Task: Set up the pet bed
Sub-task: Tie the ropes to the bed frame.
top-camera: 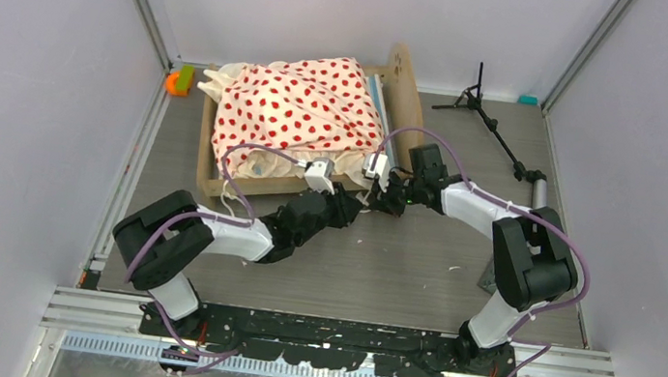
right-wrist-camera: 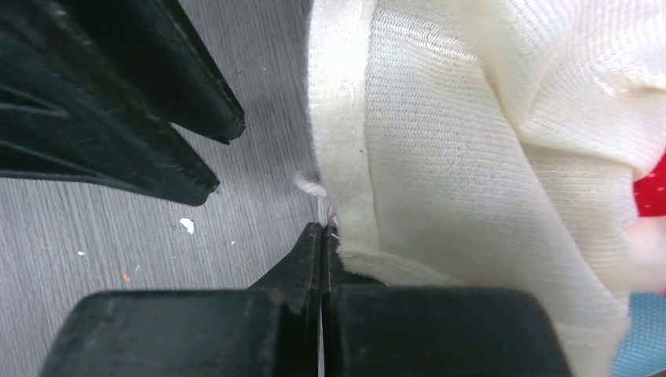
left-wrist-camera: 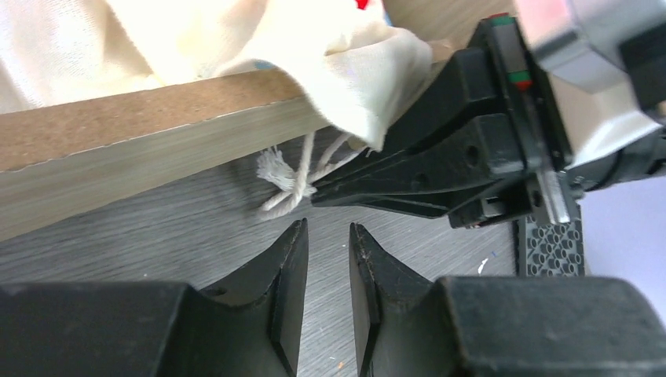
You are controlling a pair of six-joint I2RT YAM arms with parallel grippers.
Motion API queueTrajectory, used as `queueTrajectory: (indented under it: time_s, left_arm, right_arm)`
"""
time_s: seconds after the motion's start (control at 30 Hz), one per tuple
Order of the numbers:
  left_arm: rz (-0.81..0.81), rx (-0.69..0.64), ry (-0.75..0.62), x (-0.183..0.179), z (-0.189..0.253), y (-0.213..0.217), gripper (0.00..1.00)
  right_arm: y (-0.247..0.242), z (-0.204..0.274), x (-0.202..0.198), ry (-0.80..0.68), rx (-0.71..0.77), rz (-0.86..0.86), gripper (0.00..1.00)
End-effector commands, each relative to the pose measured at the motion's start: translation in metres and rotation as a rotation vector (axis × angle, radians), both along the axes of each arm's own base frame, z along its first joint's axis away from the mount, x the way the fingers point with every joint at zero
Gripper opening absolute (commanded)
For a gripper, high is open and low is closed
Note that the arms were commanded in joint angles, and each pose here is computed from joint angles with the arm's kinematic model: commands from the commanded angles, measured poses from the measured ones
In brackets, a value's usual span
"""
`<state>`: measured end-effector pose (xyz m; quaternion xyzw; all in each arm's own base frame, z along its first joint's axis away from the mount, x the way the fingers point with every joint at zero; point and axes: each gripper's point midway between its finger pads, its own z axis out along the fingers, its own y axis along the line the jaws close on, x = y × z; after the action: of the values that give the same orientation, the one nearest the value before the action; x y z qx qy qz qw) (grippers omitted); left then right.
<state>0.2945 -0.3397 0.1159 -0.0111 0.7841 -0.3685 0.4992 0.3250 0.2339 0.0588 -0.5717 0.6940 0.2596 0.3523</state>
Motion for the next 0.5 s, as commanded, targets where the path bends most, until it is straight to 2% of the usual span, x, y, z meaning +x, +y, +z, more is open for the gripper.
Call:
queueTrajectory:
  time_s: [0.0,0.23,0.47]
  left_arm:
    - [0.088,-0.007,0.017,0.015,0.004,0.005,0.27]
    - [0.202,-0.037,0.045,0.026,0.0,0.021,0.33]
    - [0.218,-0.089,0.052,0.033,-0.003,0.014,0.39]
  right_arm:
    - [0.007,0.016,0.009,-0.05,0.034,0.034,0.0]
    - [0.008,0.015,0.011,-0.051,0.035,0.035,0.0]
    - [0.009,0.017,0.011,-0.051,0.041,0.039,0.0]
